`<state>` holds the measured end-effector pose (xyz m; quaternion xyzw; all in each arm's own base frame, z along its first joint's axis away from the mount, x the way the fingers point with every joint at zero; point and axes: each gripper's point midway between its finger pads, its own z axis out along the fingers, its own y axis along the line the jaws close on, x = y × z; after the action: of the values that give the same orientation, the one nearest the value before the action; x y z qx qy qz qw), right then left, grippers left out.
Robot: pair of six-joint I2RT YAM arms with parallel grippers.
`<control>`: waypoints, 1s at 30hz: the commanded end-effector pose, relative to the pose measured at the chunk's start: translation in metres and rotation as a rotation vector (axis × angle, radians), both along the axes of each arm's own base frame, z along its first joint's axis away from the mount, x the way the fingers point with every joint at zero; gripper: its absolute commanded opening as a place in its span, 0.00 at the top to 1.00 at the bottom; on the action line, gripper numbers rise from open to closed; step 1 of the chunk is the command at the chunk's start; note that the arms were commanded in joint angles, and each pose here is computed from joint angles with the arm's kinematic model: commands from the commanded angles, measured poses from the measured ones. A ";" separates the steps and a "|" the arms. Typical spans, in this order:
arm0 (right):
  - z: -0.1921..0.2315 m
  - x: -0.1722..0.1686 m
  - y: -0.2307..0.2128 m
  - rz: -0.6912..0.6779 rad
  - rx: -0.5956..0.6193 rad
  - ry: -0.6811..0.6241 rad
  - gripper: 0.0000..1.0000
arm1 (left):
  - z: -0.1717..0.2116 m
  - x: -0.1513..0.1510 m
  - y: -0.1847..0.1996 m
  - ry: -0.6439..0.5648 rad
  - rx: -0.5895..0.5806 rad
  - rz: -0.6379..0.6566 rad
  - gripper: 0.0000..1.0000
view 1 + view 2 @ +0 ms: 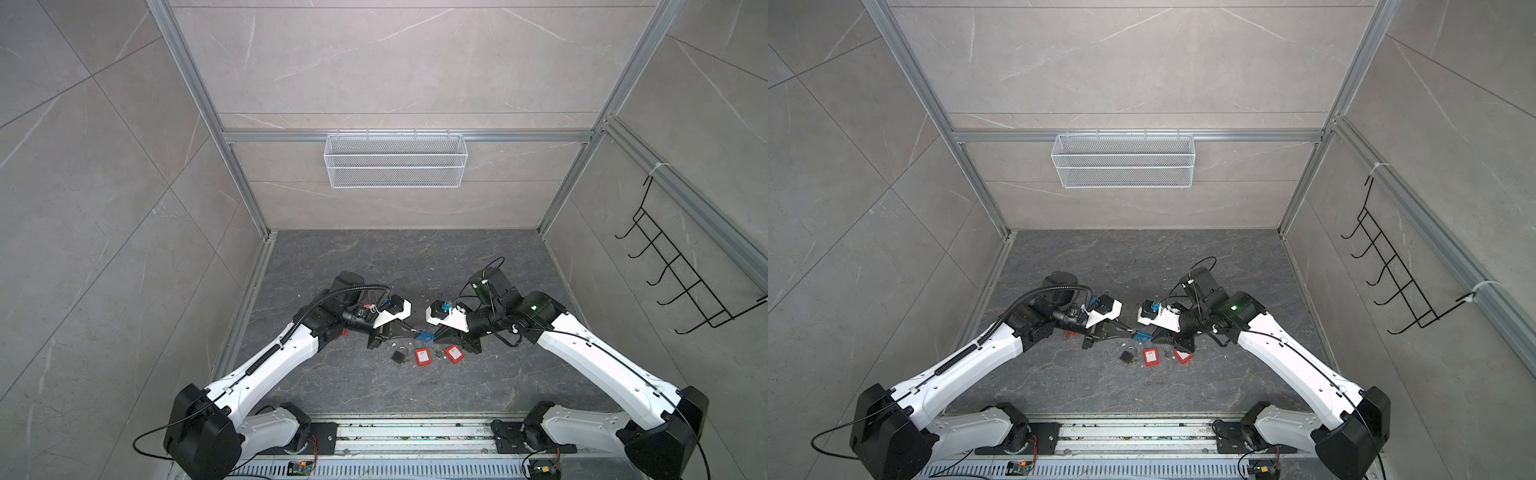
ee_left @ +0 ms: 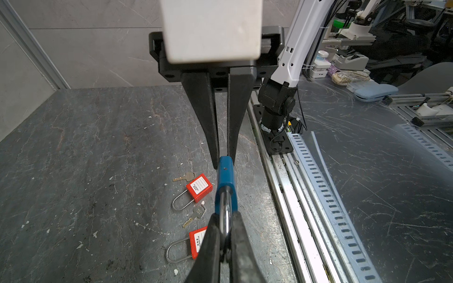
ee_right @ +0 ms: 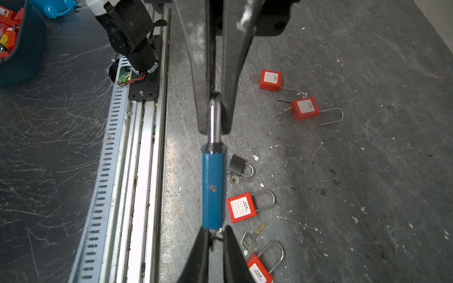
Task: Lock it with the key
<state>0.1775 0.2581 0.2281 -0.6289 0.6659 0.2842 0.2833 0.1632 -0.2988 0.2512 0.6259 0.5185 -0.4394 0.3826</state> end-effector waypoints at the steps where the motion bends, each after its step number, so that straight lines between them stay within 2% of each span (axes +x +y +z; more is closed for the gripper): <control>1: 0.008 -0.006 0.005 0.025 0.021 0.033 0.88 | 0.025 -0.009 -0.001 -0.073 -0.079 -0.047 1.00; 9: 0.000 -0.015 0.001 0.061 -0.018 0.084 1.00 | 0.029 -0.009 -0.001 -0.091 -0.086 -0.047 1.00; 15: 0.000 -0.021 -0.006 0.110 -0.057 0.085 1.00 | 0.026 -0.013 0.001 -0.113 -0.071 -0.065 1.00; 23: 0.000 -0.017 -0.002 0.131 -0.065 0.156 1.00 | 0.022 -0.018 0.001 -0.177 -0.048 -0.076 1.00; 26: -0.006 -0.006 -0.002 0.075 -0.075 0.106 1.00 | 0.025 -0.012 0.000 -0.171 -0.042 -0.045 1.00; 30: -0.013 0.008 0.000 -0.013 -0.062 -0.039 1.00 | 0.026 -0.006 -0.004 -0.128 -0.045 -0.013 1.00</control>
<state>0.1733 0.2602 0.2189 -0.6530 0.6571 0.2913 0.2387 0.1580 -0.2977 0.2461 0.6511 0.5091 -0.4028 0.3931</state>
